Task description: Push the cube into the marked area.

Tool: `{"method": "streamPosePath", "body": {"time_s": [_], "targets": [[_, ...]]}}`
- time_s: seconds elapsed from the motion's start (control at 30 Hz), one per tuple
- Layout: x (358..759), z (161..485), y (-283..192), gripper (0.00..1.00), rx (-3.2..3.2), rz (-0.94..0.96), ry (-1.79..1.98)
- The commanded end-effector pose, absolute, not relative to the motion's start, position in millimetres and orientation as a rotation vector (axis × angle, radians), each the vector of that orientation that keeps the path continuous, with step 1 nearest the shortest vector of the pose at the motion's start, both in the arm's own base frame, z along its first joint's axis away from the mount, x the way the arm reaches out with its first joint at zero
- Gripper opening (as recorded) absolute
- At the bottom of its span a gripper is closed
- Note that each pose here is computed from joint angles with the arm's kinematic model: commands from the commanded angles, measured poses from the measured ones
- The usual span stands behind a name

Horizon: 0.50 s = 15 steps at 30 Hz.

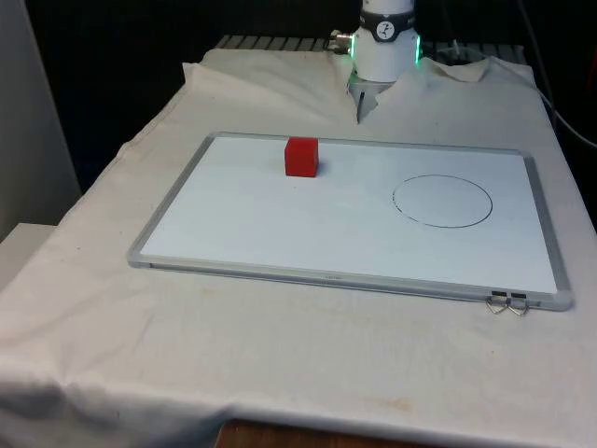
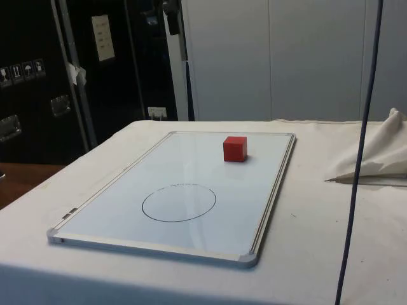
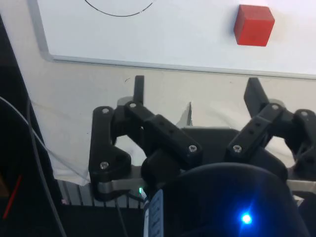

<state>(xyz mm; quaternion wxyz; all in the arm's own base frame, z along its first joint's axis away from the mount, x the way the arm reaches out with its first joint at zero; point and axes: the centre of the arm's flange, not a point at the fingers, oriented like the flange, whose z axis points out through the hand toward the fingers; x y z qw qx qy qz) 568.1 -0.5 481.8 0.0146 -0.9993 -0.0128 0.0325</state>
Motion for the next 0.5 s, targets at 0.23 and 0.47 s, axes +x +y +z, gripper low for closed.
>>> {"method": "streamPosePath", "body": {"time_s": [0.23,0.47], "targets": [[568.1,481.8,-0.5,0.62,-3.11,0.101,-0.04],[568.1,481.8,-0.5,0.33,-3.11,0.101,-0.04]]}}
